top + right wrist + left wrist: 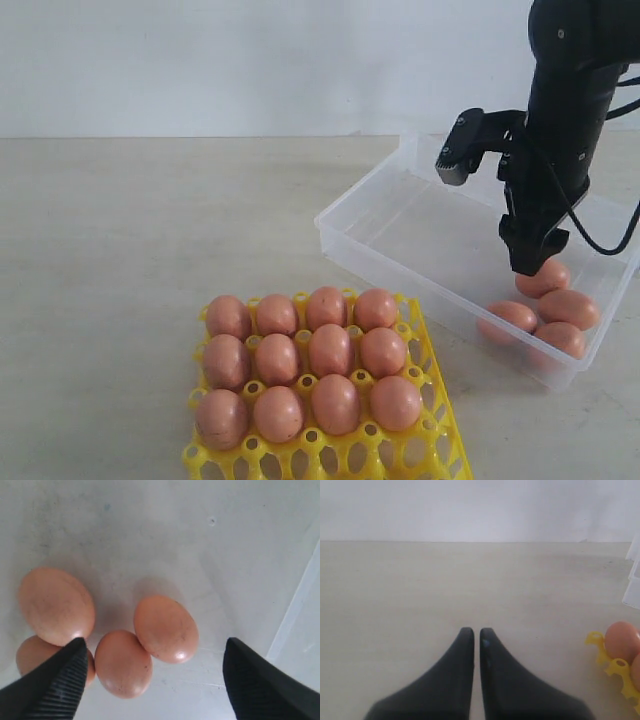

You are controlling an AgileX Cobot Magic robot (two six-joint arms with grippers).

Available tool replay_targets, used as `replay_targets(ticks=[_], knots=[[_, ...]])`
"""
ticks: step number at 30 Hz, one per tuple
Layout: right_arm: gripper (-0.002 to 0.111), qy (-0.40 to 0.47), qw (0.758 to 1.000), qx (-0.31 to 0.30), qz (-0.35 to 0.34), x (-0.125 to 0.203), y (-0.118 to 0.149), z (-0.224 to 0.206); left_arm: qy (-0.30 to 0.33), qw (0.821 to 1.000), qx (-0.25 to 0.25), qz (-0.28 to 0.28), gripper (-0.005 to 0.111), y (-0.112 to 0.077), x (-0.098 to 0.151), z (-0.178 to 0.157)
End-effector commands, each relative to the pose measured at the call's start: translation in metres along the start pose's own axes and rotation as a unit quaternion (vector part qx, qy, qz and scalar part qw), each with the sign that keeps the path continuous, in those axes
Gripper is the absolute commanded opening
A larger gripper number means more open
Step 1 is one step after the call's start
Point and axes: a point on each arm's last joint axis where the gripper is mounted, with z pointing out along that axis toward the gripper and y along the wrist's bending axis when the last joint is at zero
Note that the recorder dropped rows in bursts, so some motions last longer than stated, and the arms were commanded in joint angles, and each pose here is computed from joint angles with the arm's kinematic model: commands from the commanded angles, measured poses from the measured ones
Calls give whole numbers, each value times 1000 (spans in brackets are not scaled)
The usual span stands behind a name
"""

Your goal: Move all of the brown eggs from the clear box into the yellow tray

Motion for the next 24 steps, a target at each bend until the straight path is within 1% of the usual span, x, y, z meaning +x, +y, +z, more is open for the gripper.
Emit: replay_targets(ticks=[1, 4, 7, 10, 16, 20, 24], knots=[[66, 10, 1000, -8, 16, 11, -11, 13, -8, 1000, 3, -6, 4, 0, -2, 0], [66, 6, 999, -13, 38, 19, -19, 16, -8, 1000, 3, -6, 4, 0, -2, 0], [66, -19, 996, -41, 73, 23, -21, 19, -8, 1000, 3, -6, 4, 0, -2, 0], [66, -29, 994, -61, 84, 24, -22, 26, -8, 1000, 3, -6, 4, 0, -2, 0], [66, -35, 996, -53, 66, 23, -21, 34, -8, 1000, 3, -6, 4, 0, -2, 0], [66, -11, 997, -60, 45, 28, -17, 47, -8, 1000, 3, -6, 4, 0, -2, 0], [66, -12, 998, -53, 41, 27, -18, 54, -8, 1000, 3, -6, 4, 0, -2, 0]])
